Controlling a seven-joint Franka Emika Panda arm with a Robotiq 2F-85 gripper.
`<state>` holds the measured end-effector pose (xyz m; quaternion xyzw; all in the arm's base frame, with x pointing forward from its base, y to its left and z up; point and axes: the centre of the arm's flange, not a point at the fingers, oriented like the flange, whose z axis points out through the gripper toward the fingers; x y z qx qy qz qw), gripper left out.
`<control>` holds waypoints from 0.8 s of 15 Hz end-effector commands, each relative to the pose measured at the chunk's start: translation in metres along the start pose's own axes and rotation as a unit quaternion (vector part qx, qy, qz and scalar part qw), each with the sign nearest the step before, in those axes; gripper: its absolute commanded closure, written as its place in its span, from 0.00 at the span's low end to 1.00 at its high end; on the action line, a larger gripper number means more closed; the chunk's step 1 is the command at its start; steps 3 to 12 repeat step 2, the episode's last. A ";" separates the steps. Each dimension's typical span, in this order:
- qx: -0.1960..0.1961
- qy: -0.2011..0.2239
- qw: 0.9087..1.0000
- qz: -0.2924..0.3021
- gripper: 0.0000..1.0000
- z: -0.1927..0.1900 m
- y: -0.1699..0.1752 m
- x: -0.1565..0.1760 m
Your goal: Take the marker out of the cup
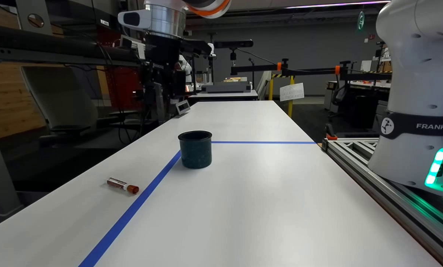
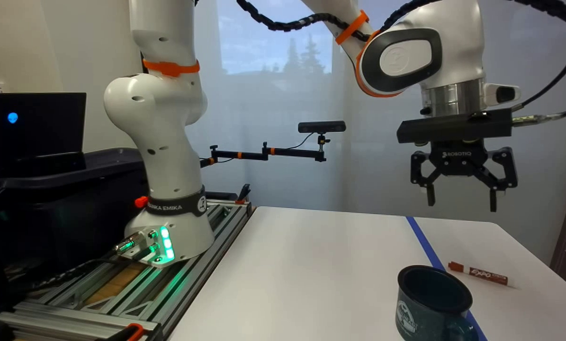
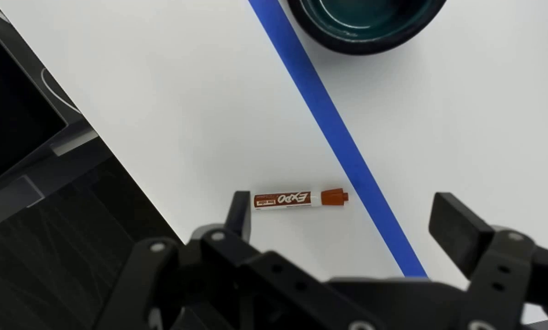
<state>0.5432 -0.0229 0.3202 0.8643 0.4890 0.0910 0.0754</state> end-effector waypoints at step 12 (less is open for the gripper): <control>0.000 0.000 1.000 0.000 0.00 0.000 0.000 0.000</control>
